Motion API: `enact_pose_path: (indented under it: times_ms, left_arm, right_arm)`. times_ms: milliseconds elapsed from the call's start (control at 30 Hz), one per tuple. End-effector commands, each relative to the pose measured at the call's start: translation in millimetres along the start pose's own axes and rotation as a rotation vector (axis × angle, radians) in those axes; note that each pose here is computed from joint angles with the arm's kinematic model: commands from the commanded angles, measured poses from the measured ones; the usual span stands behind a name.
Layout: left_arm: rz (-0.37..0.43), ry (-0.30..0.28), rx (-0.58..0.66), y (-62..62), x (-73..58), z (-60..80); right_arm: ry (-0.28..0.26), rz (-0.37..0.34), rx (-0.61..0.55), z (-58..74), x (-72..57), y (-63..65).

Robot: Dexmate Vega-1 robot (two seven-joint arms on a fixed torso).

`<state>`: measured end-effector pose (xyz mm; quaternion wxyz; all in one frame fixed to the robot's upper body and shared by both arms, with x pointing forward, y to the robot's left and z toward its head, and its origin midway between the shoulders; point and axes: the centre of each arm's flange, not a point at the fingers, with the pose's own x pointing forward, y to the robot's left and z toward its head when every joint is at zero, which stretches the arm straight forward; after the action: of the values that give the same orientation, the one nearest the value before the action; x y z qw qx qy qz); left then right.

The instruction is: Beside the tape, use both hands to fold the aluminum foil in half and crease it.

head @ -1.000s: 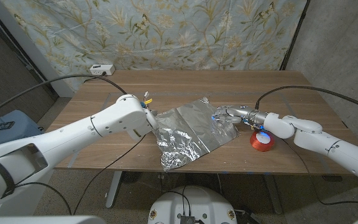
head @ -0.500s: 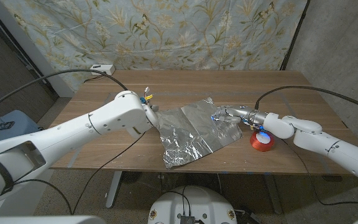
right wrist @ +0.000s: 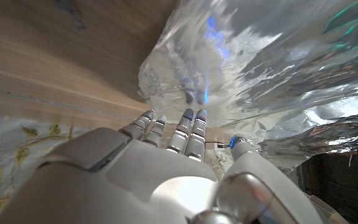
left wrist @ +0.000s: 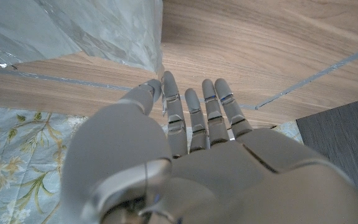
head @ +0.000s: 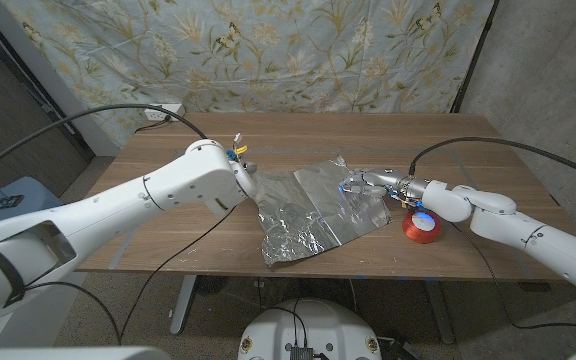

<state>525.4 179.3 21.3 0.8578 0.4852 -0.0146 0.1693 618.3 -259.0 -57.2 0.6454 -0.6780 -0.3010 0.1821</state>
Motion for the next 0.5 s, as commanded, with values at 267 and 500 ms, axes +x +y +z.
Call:
enact_pose_path:
  times_ms: [267,500]
  left_arm:
    - [0.012,-0.028,-0.035,6.9,8.0,16.0]
    - [0.021,-0.044,-0.047,8.8,9.5,20.8]
  right_arm:
    - [0.007,-0.012,0.029,0.2,1.5,1.6]
    - [0.005,-0.015,0.037,0.9,1.4,3.0]
